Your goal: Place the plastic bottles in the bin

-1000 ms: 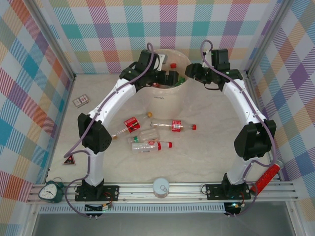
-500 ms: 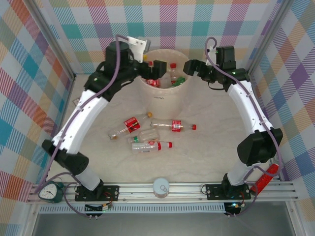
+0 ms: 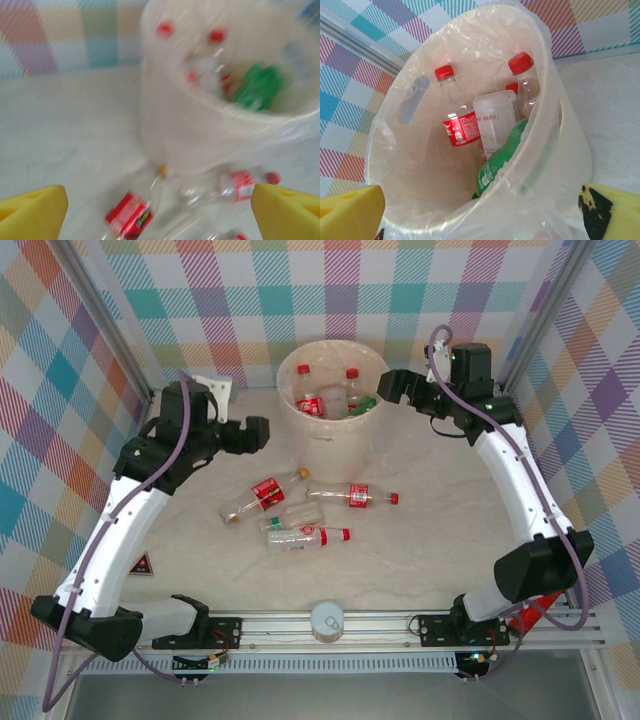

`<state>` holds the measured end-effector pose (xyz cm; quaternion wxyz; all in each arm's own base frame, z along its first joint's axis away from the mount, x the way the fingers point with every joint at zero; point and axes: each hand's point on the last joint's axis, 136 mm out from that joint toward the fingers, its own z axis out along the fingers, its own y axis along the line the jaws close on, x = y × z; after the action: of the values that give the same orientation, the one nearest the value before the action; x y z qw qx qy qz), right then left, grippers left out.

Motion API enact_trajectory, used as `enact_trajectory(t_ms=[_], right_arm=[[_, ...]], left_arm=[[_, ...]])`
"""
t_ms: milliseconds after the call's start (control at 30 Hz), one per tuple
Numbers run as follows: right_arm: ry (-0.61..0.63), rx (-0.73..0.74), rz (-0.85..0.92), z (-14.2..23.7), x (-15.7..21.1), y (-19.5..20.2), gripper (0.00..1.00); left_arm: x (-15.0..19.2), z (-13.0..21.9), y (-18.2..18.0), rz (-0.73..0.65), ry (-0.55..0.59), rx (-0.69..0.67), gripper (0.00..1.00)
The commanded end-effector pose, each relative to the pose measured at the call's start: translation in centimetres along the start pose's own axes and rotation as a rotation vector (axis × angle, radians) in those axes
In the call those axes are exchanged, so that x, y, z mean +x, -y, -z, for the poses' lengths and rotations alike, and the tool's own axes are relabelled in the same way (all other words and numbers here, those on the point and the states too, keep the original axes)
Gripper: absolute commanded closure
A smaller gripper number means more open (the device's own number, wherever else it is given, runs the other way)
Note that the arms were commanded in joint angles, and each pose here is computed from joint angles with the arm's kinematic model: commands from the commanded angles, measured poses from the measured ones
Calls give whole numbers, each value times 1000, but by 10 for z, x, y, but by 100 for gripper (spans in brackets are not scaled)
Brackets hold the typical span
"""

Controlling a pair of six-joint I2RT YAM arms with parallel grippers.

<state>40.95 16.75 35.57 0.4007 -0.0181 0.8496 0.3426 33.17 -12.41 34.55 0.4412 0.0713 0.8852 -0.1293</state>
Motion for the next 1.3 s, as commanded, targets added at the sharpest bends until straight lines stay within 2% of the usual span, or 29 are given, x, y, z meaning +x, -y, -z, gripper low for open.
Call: enact_trajectory(t_ms=[0,67,200,367,500,600,800,1067,1267], right_arm=[[29,-30,23,16,2,-10,1],[18,-22,25,18,10,-7,1],[-3,4,28,25,28,1,1],[-9,67,51,32,52,20,1],[-10,153,58,41,71,40,1],[8,219,76,56,85,53,1],[-4,318,42,78,114,81,1],[-29,316,-26,73,134,94,1],[-35,305,-45,67,136,96,1]], left_arm=[[56,-18,-26,77,-183,-62,13],[81,-29,-38,87,-242,-106,13],[124,-54,-61,68,-336,-197,7],[162,-95,-61,65,-452,-148,5],[168,-119,-53,52,-487,-81,1],[170,-137,-53,58,-477,-71,0],[191,-166,-57,49,-557,-77,1],[209,-190,-68,53,-629,-122,1],[221,-194,-76,72,-653,-168,12]])
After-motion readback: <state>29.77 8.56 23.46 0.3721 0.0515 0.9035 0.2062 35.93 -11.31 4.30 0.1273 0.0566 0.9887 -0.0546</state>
